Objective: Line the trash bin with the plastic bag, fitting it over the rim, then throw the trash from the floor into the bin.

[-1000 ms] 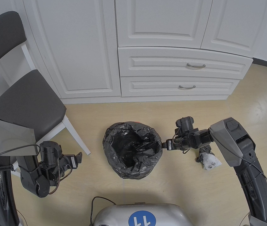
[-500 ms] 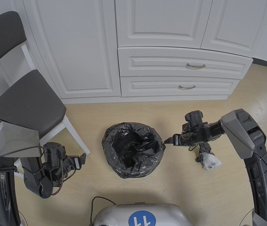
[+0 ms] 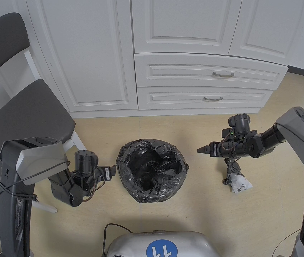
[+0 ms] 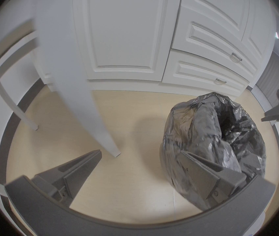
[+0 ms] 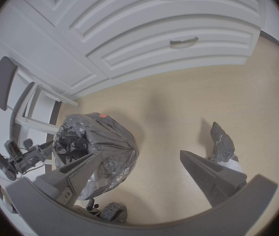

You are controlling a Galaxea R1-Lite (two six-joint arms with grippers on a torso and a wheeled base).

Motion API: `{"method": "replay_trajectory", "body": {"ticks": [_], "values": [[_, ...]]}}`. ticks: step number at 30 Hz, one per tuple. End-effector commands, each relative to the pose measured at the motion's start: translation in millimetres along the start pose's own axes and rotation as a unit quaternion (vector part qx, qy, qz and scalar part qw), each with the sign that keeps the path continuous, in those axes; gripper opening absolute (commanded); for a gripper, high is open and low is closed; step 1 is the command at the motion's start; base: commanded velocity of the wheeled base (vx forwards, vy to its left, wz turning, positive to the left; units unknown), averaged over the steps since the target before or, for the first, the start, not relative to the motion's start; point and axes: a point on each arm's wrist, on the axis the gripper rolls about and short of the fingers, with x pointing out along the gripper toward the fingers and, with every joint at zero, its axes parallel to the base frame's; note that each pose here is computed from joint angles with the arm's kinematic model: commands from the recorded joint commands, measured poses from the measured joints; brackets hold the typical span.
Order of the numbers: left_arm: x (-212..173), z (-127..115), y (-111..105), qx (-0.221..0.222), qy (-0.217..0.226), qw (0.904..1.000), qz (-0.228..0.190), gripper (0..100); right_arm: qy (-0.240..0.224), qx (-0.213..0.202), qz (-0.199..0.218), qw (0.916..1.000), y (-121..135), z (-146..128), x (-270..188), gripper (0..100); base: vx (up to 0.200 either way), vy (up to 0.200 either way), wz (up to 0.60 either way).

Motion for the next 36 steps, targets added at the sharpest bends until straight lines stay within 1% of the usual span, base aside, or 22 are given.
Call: {"method": "replay_trajectory", "body": {"ticks": [1, 3, 8, 10, 14, 15, 16, 19, 24, 26, 29, 31, 34, 35, 36], "values": [[53.2, -16.1, -12.8, 0.010, 0.038, 0.9992, -0.010, 100, -0.061, -0.007, 0.000, 0.9981, 2.8, 21.6, -53.0, 100, 0.000, 0.000, 0.00], [59.7, -11.2, -13.6, 0.009, 0.054, 0.9983, -0.019, 100, -0.068, -0.003, -0.006, 0.9977, -3.2, 25.3, -58.6, 100, 0.000, 0.000, 0.00], [75.0, 3.6, -11.9, 0.010, 0.075, 0.9971, -0.006, 100, -0.081, 0.004, -0.014, 0.9966, -15.2, 32.5, -64.2, 100, 0.000, 0.000, 0.00], [77.1, 4.2, -11.7, 0.012, 0.081, 0.9966, -0.004, 100, -0.083, 0.005, -0.015, 0.9964, -16.0, 33.5, -65.5, 100, 0.000, 0.000, 0.00], [98.2, 2.8, -11.5, 0.027, 0.094, 0.9952, -0.003, 100, -0.095, 0.005, -0.018, 0.9953, -19.9, 37.4, -70.8, 100, 0.000, 0.000, 0.00], [98.2, 2.8, -11.5, 0.027, 0.094, 0.9952, -0.003, 100, -0.095, 0.005, -0.018, 0.9953, -19.9, 37.4, -70.8, 100, 0.000, 0.000, 0.00], [109.1, 4.3, -11.4, 0.028, 0.094, 0.9952, -0.005, 100, -0.096, 0.007, -0.021, 0.9951, -24.0, 37.3, -70.7, 100, 0.000, 0.000, 0.00], [116.4, 11.2, -13.2, 0.027, 0.102, 0.9944, -0.005, 100, -0.099, 0.011, -0.027, 0.9947, -30.2, 38.2, -70.1, 100, 0.000, 0.000, 0.00], [116.8, 10.3, -11.5, 0.029, 0.110, 0.9935, -0.002, 100, -0.098, 0.002, -0.035, 0.9946, -38.2, 38.0, -70.7, 100, 0.000, 0.000, 0.00], [116.2, 11.2, -11.5, 0.033, 0.113, 0.9930, -0.001, 100, -0.086, -0.011, -0.040, 0.9954, -43.1, 32.1, -62.3, 100, 0.000, 0.000, 0.00], [114.1, 13.0, -11.4, 0.042, 0.119, 0.9920, 0.002, 100, -0.084, -0.012, -0.046, 0.9953, -48.9, 31.2, -61.9, 100, 0.000, 0.000, 0.00], [111.8, 17.6, -11.8, 0.041, 0.115, 0.9925, 0.003, 100, -0.089, -0.012, -0.047, 0.9948, -49.2, 33.6, -65.9, 100, 0.000, 0.000, 0.00], [94.7, 35.6, -9.0, 0.040, 0.110, 0.9931, 0.005, 100, -0.101, -0.013, -0.052, 0.9934, -49.9, 38.7, -78.7, 100, 0.000, 0.000, 0.00], [94.7, 35.6, -9.0, 0.040, 0.110, 0.9931, 0.005, 100, -0.101, -0.013, -0.052, 0.9934, -49.9, 38.7, -78.7, 100, 0.000, 0.000, 0.00], [75.6, 40.8, -5.4, 0.044, 0.122, 0.9915, 0.007, 100, -0.107, -0.013, -0.054, 0.9927, -49.7, 40.8, -86.6, 100, 0.000, 0.000, 0.00]]}}
